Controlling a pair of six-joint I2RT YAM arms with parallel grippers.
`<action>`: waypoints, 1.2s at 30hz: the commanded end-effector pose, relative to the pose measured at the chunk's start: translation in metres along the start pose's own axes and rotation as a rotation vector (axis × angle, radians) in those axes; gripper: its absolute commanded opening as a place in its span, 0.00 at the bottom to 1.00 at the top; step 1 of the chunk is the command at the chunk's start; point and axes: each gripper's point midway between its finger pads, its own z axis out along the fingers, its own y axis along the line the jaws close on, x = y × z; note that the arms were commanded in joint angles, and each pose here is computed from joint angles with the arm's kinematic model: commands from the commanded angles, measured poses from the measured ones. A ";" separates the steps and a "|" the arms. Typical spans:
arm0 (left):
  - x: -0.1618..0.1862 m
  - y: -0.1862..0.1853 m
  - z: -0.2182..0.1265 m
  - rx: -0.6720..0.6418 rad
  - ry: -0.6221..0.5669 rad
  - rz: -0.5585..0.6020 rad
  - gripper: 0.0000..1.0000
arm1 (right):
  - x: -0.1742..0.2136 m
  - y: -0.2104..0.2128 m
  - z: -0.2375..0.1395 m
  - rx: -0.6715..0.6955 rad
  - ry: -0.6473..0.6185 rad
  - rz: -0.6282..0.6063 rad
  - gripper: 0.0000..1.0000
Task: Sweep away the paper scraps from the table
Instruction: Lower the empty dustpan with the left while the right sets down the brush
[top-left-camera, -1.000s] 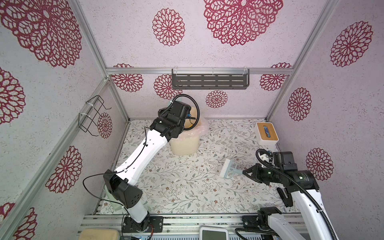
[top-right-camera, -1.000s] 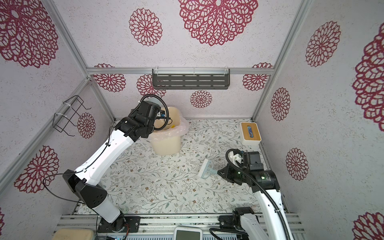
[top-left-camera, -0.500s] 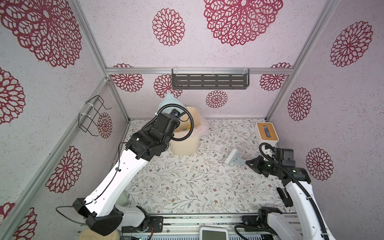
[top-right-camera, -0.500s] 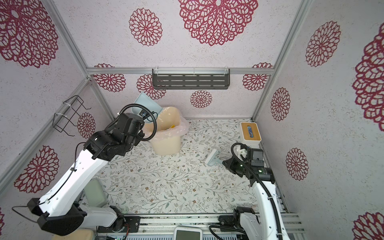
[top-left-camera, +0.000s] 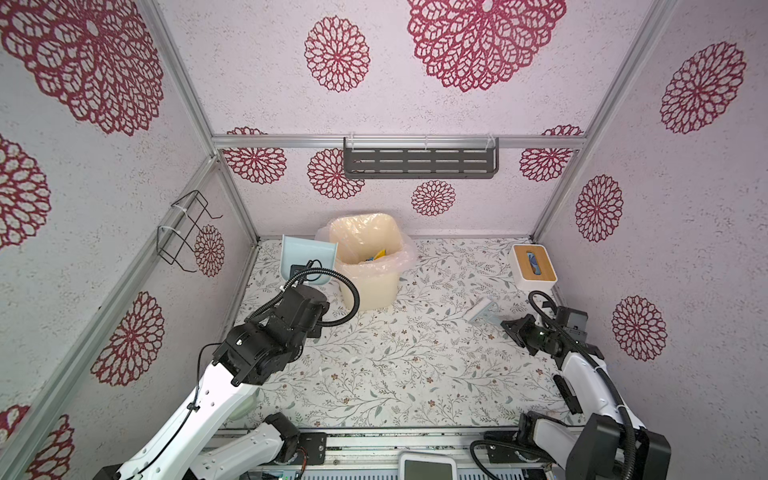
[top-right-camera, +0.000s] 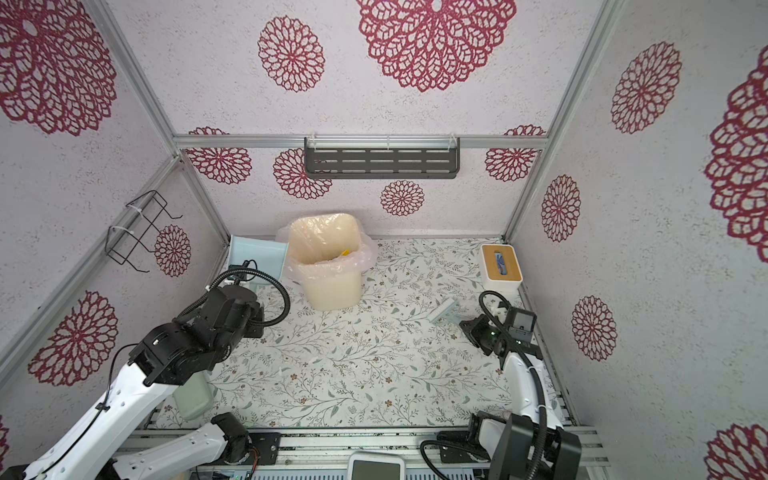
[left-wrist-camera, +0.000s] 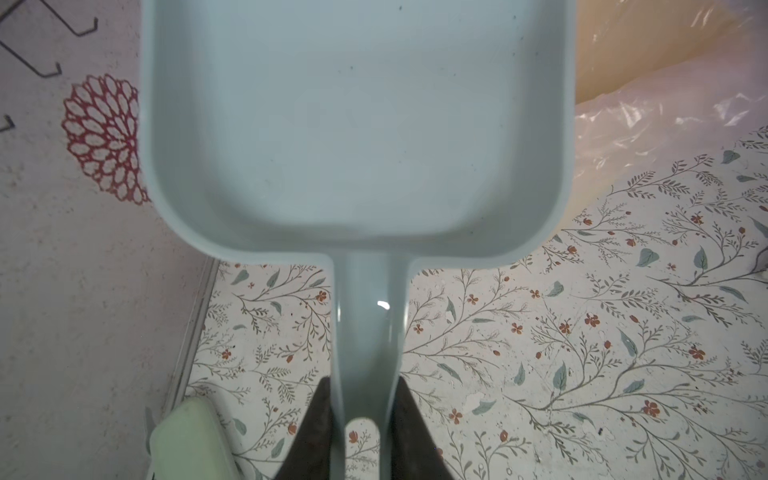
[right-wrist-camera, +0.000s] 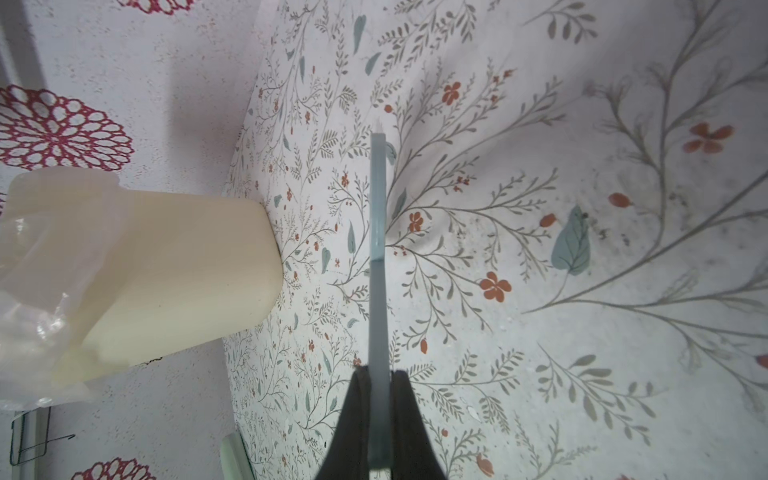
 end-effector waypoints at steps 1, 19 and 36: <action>0.007 0.003 -0.006 0.026 -0.008 -0.161 0.00 | -0.007 0.005 0.002 -0.055 -0.025 -0.012 0.00; 0.074 -0.012 0.045 0.045 0.154 -0.433 0.00 | 0.019 -0.045 -0.021 0.237 0.015 0.039 0.44; 0.137 -0.044 0.175 0.057 0.354 -0.522 0.00 | -0.012 0.007 -0.065 0.219 -0.119 -0.196 0.90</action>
